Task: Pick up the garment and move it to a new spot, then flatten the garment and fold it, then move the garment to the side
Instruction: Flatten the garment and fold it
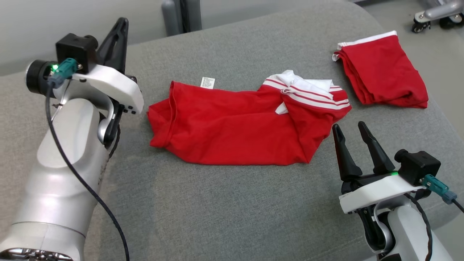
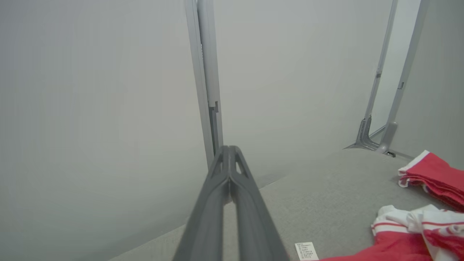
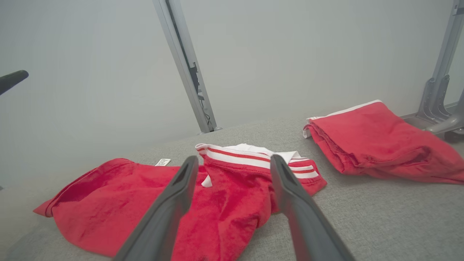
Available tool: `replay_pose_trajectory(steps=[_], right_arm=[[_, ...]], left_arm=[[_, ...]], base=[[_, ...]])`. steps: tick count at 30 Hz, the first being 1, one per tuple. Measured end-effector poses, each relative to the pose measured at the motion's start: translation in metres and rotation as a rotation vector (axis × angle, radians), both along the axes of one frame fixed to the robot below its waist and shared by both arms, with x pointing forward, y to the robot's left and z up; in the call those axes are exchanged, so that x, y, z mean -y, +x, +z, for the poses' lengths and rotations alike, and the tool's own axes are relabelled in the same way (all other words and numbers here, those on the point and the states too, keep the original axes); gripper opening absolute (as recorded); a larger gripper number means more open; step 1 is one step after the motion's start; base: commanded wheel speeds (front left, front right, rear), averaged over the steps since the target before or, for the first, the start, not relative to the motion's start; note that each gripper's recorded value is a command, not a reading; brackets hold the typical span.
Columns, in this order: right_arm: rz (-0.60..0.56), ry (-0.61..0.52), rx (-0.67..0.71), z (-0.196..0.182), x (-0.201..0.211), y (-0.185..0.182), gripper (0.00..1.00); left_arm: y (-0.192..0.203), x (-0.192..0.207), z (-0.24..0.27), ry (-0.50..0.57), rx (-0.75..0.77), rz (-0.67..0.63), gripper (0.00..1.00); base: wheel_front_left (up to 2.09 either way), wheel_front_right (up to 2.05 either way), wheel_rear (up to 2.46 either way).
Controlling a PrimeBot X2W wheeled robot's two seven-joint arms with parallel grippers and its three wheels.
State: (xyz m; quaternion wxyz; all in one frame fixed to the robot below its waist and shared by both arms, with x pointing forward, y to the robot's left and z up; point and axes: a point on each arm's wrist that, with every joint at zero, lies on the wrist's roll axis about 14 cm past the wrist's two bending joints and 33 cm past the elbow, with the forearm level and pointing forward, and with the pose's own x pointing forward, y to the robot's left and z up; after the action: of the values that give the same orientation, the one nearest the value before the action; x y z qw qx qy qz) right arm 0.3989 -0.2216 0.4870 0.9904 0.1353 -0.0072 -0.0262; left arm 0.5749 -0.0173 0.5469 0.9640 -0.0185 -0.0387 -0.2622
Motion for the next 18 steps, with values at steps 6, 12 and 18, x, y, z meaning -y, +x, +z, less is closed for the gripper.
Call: replay_pose_trajectory(steps=[6,12,18], right_arm=[[-0.004,0.005,0.032,0.01,0.001,-0.004,1.0],[0.032,0.006,0.06,0.018,-0.011,0.001,1.0],[0.084,0.0,0.1,0.029,-0.027,0.007,1.0]], left_arm=[[-0.013,-0.017,0.025,-0.092,0.054,0.039,0.0],[-0.033,-0.057,0.038,-0.156,0.106,0.118,0.0],[-0.069,-0.098,0.023,-0.154,0.1,0.193,0.0]], base=[[0.0,0.0,0.0],[0.0,0.0,0.0],[0.0,0.0,0.0]])
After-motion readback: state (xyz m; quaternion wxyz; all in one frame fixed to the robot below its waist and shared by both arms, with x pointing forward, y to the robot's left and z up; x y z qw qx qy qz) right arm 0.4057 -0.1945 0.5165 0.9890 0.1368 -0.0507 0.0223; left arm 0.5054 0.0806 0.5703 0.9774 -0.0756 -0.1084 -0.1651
